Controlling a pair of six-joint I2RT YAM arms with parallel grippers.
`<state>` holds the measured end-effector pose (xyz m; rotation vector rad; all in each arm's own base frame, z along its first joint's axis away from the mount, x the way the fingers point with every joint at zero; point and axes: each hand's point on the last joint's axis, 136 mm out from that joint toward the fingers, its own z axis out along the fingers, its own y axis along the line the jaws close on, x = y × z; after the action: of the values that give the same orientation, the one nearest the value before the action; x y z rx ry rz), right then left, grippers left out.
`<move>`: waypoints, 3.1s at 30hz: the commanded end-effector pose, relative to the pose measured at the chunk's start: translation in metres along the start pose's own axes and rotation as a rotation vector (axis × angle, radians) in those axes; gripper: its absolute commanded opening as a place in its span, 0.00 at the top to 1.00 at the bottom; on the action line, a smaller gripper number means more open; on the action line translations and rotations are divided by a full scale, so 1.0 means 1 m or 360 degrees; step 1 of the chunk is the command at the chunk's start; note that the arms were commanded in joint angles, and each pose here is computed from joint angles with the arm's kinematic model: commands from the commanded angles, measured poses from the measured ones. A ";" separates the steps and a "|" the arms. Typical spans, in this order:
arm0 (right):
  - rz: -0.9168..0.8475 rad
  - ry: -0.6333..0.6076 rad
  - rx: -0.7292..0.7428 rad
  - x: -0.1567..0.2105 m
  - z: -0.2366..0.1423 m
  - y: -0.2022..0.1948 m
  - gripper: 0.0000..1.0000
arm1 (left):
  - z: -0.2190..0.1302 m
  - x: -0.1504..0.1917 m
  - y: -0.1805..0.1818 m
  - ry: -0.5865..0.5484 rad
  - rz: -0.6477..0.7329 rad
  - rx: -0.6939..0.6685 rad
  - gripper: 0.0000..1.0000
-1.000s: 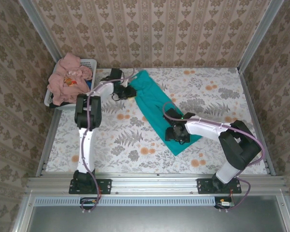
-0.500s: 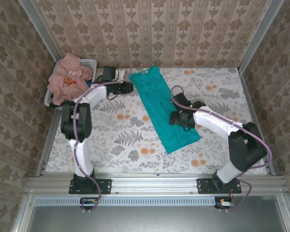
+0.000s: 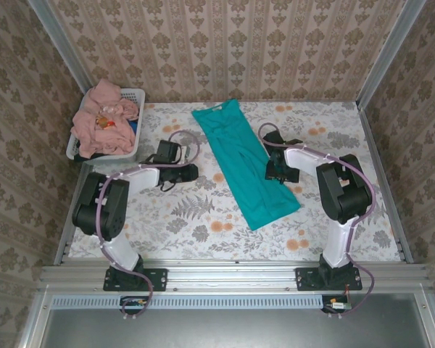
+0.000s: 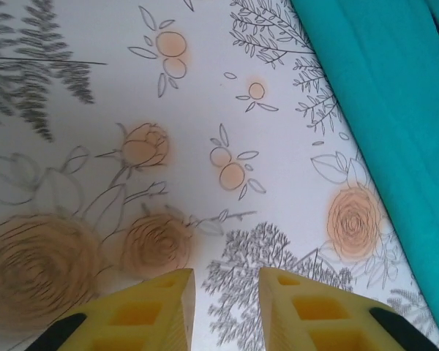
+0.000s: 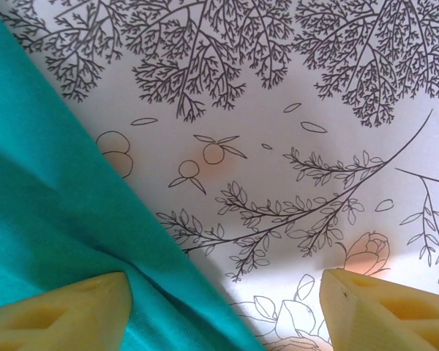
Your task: Fold and stack the t-shirts
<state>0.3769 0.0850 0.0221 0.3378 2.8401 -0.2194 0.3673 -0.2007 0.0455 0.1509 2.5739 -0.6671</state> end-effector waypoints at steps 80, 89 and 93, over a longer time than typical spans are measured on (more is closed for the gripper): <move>-0.0255 0.0229 -0.0648 0.216 -0.102 0.058 0.85 | -0.068 0.227 -0.099 0.0576 0.0235 0.0216 0.98; -0.0237 0.0154 -0.0681 0.207 -0.110 0.052 0.86 | -0.082 0.210 -0.095 0.0452 0.0197 0.0208 0.74; -0.0225 0.0179 -0.0693 0.211 -0.105 0.055 0.87 | -0.075 0.226 -0.083 0.0547 0.0211 0.0097 0.59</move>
<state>0.1659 0.2038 0.0588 0.0515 2.9218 0.4158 0.1285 -0.2517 0.0509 0.4764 2.7596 -0.8200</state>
